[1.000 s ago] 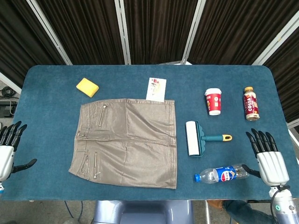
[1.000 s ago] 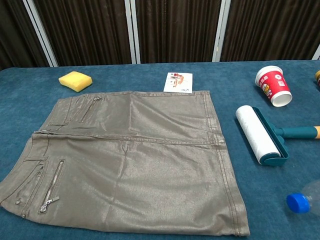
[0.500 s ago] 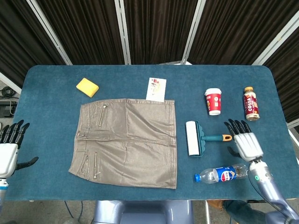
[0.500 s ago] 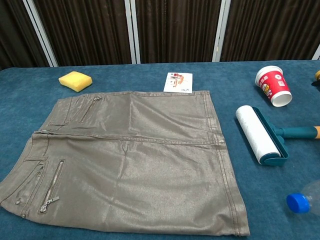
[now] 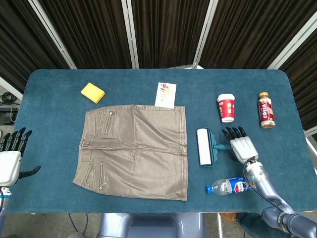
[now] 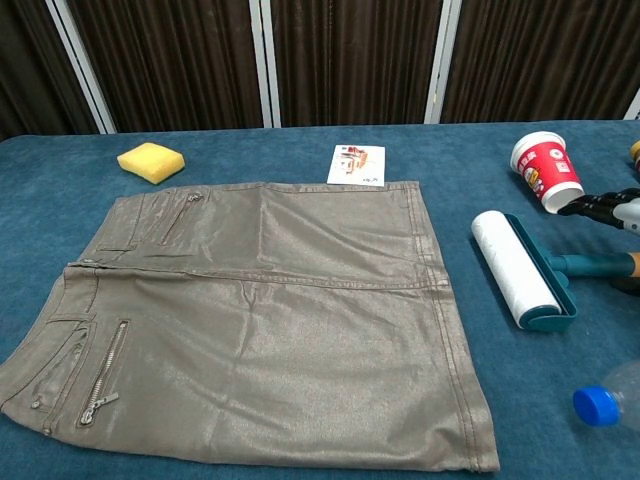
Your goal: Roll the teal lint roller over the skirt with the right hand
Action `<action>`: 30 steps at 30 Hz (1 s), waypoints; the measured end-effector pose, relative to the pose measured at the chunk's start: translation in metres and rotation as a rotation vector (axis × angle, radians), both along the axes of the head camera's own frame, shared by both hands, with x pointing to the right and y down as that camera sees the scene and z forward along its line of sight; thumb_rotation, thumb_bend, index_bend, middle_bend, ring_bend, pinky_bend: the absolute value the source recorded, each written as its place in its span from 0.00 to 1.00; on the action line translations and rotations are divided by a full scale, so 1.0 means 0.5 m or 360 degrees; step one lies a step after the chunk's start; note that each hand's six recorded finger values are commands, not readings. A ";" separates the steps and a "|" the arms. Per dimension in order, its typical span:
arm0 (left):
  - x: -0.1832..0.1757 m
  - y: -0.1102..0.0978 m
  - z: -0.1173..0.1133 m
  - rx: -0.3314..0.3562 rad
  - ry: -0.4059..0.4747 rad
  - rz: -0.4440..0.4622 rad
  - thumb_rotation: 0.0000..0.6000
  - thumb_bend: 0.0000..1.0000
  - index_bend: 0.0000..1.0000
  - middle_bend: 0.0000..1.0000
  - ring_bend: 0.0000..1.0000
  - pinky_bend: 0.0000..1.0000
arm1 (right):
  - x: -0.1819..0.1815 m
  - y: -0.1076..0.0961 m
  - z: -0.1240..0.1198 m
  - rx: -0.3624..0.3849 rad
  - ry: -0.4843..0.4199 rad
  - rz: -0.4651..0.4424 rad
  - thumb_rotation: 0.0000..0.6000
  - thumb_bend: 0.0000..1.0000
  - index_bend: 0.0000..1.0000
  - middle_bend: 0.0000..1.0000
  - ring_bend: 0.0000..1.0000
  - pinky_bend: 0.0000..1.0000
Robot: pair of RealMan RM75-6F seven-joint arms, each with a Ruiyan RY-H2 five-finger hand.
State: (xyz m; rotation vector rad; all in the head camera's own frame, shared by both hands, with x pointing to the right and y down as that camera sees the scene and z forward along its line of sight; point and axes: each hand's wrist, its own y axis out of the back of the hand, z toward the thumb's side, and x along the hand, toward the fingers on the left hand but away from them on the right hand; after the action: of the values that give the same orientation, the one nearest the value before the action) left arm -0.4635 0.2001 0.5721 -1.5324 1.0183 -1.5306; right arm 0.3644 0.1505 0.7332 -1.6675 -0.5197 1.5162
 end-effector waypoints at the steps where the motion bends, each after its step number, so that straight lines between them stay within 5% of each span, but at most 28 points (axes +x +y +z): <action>1: 0.000 0.000 0.000 -0.0001 0.0001 0.0001 1.00 0.00 0.00 0.00 0.00 0.00 | 0.000 -0.001 0.005 0.0001 0.0012 -0.0007 1.00 0.30 0.04 0.00 0.00 0.00; 9: -0.001 -0.001 0.001 -0.0004 0.0001 -0.0003 1.00 0.00 0.00 0.00 0.00 0.00 | 0.003 -0.009 0.034 -0.0008 0.0074 -0.0005 1.00 0.35 0.15 0.12 0.01 0.00; 13: -0.002 -0.002 0.003 -0.0008 -0.0001 -0.0004 1.00 0.00 0.00 0.00 0.00 0.00 | -0.001 -0.014 0.040 0.0002 0.0066 0.0004 1.00 0.47 0.32 0.32 0.18 0.16; 18: -0.002 -0.002 0.005 -0.0014 -0.0003 -0.0005 1.00 0.00 0.00 0.00 0.00 0.00 | -0.011 -0.018 0.035 0.0046 0.0031 -0.0019 1.00 0.58 0.45 0.46 0.33 0.29; 30: -0.001 -0.002 0.004 -0.0018 0.0009 -0.0005 1.00 0.00 0.00 0.00 0.00 0.00 | -0.031 -0.037 0.008 0.0122 -0.0034 -0.0097 1.00 0.76 0.52 0.52 0.39 0.39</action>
State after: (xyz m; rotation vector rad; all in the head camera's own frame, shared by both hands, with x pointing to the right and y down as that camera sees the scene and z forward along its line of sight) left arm -0.4639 0.1992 0.5741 -1.5446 1.0176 -1.5376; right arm 0.3491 0.1322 0.7372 -1.6279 -0.5270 1.4186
